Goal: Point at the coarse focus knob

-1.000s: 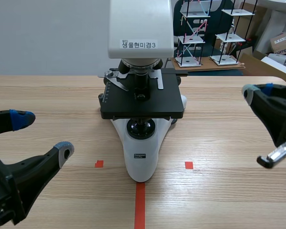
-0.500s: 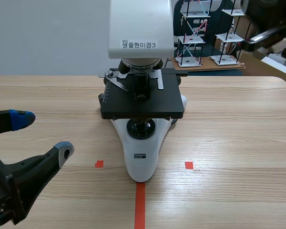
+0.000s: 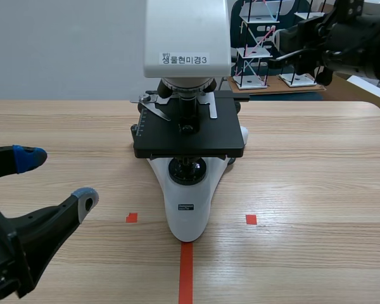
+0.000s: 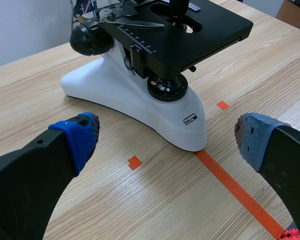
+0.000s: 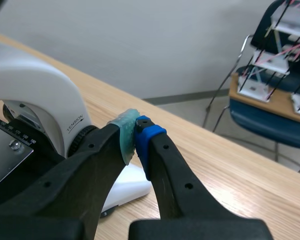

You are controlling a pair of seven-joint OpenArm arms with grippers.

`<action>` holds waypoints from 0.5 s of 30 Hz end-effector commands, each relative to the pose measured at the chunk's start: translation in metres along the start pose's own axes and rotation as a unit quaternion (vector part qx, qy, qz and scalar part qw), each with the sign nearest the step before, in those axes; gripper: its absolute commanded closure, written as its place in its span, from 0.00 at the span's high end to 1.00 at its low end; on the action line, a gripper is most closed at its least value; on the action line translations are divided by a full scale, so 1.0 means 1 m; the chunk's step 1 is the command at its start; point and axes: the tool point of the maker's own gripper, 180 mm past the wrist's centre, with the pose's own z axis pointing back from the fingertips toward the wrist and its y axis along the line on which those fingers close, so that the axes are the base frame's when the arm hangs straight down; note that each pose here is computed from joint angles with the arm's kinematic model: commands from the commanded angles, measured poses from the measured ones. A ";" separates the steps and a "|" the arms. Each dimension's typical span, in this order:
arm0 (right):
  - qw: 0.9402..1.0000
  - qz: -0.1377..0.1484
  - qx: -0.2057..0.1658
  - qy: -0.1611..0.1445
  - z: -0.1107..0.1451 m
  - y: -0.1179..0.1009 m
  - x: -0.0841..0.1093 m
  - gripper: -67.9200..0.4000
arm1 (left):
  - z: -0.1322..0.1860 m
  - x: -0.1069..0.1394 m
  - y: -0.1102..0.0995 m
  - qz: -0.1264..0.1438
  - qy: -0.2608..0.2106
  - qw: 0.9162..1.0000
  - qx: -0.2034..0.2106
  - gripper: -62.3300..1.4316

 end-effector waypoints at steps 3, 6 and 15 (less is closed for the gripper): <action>1.000 -0.004 0.008 -0.004 -0.014 -0.003 0.017 0.01 | 0.001 0.007 0.000 0.002 -0.014 1.000 0.003 0.91; 0.999 -0.019 0.021 0.025 -0.025 -0.001 0.011 0.01 | 0.001 0.007 0.000 0.002 -0.014 1.000 0.003 0.91; 0.994 -0.043 0.052 0.086 -0.034 0.013 -0.003 0.01 | 0.001 0.007 0.000 0.002 -0.014 1.000 0.003 0.91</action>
